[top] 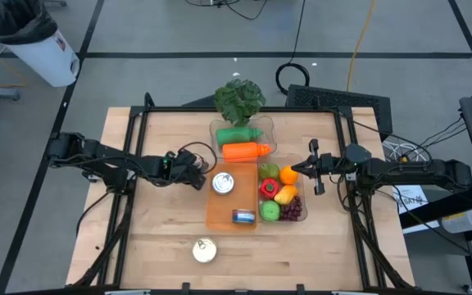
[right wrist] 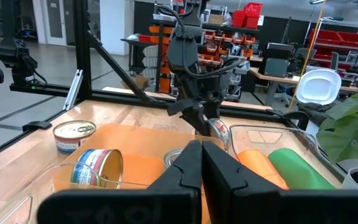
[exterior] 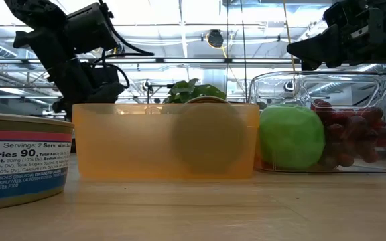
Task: Pick & Place Food Item
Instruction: Put the green tuna can into the orange bin
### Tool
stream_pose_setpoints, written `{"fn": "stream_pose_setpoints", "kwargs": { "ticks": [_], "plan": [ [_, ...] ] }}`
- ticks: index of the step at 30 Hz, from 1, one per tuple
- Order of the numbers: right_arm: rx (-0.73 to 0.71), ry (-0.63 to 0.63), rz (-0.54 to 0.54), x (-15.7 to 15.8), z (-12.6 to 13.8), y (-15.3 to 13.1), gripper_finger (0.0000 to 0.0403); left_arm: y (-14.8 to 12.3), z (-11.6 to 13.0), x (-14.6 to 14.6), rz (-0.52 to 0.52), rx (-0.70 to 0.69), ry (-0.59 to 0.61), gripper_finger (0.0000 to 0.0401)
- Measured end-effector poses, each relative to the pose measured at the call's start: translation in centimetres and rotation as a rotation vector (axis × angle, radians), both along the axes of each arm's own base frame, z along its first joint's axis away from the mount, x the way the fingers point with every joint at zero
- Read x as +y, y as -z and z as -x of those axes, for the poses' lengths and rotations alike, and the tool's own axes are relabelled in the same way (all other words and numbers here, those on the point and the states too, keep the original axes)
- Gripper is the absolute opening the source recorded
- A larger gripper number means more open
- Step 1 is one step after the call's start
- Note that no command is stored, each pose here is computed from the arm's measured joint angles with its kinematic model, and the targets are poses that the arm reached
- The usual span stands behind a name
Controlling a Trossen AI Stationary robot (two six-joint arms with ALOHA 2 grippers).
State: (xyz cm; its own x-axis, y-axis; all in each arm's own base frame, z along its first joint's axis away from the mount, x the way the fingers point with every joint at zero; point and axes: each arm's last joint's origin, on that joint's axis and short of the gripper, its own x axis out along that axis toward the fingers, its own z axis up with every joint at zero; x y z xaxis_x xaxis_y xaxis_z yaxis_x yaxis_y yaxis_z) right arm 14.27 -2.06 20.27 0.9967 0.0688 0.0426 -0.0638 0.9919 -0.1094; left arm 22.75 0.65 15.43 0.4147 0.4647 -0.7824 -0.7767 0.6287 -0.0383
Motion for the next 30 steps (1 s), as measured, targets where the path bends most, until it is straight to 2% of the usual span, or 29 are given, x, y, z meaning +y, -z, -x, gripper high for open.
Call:
{"fn": "stream_pose_setpoints", "kwargs": {
  "ticks": [5,11,16,26,30],
  "plan": [
    [0.000,0.000,0.000,0.0,0.0,0.0,0.0000,-0.1,0.0,0.0,-0.034,0.029,0.053,0.0218],
    [0.000,0.000,0.000,0.0,0.0,0.0,0.0000,-0.6,-0.4,-0.1,-0.064,0.041,0.107,0.0158],
    [0.000,0.000,0.000,0.0,0.0,0.0,0.0000,-2.5,-1.4,-0.3,-0.093,0.014,0.124,0.0156],
    [0.000,0.000,0.000,0.0,0.0,0.0,0.0000,-7.6,-2.2,-2.3,-0.208,0.111,0.187,0.0159],
    [0.000,0.000,0.000,0.0,0.0,0.0,0.0000,-8.8,-3.1,-3.9,-0.260,0.047,0.319,0.0157]
  ]
}}
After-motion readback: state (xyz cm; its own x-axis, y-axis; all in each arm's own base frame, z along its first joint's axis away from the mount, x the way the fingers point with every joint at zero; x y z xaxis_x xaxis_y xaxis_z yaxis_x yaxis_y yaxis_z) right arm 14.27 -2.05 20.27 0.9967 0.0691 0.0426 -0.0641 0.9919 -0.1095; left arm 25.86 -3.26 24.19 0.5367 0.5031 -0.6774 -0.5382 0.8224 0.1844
